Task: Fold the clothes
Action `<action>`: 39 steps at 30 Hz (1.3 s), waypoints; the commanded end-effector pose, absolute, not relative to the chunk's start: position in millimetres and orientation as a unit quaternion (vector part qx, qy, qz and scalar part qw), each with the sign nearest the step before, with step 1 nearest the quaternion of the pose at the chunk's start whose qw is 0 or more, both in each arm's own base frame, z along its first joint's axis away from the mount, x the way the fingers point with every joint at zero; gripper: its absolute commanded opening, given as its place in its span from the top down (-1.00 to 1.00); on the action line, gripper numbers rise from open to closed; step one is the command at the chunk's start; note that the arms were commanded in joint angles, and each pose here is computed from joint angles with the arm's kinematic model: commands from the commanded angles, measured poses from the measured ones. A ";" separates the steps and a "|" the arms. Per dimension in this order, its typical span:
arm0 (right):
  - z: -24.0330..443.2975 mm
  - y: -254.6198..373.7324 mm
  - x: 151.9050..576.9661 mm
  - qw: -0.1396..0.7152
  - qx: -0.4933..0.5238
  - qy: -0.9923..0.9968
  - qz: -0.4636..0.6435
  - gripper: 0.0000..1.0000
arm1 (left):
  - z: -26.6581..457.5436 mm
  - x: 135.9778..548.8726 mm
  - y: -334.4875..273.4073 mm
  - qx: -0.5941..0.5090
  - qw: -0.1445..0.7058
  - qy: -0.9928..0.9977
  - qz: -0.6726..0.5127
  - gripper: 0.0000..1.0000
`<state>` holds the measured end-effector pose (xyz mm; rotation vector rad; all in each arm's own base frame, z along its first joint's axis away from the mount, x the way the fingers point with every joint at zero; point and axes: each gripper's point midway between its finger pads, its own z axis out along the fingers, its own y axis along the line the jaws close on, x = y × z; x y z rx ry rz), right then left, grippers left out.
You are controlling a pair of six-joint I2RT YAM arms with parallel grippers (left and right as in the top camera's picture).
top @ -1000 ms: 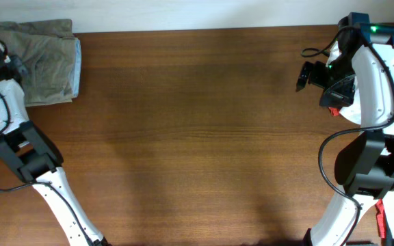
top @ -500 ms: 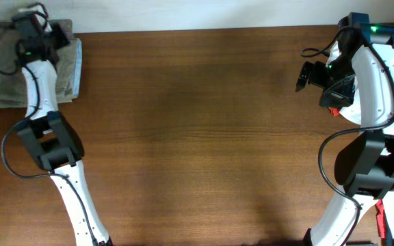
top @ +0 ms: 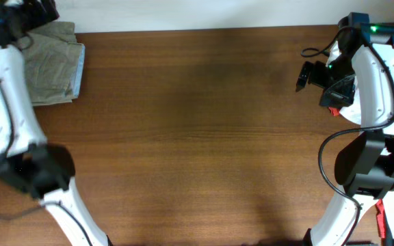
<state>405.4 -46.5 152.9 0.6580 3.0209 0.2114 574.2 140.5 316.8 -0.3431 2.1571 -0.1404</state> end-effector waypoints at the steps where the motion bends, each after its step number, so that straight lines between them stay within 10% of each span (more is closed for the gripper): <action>1: 158.9 -51.7 407.4 0.032 0.215 0.974 0.062 -0.97 | 383.4 472.1 87.1 -0.119 0.418 0.892 -0.124 -0.98; 5: 158.9 -51.7 407.4 0.032 0.215 0.974 0.062 -0.97 | 416.9 346.3 54.5 -0.134 0.364 0.915 -0.110 -0.98; 18: 158.9 -51.7 407.4 0.032 0.215 0.974 0.062 -0.97 | 540.3 68.4 -31.5 -0.058 0.649 0.756 -0.057 -0.98; 29: 158.9 -51.6 407.3 0.032 0.215 0.974 0.062 -0.97 | 398.3 200.3 -25.6 0.033 0.681 0.728 -0.077 -0.98; 39: 158.9 -51.7 407.4 0.032 0.215 0.974 0.062 -0.97 | 265.1 219.7 13.8 -0.057 0.745 0.664 0.011 -0.98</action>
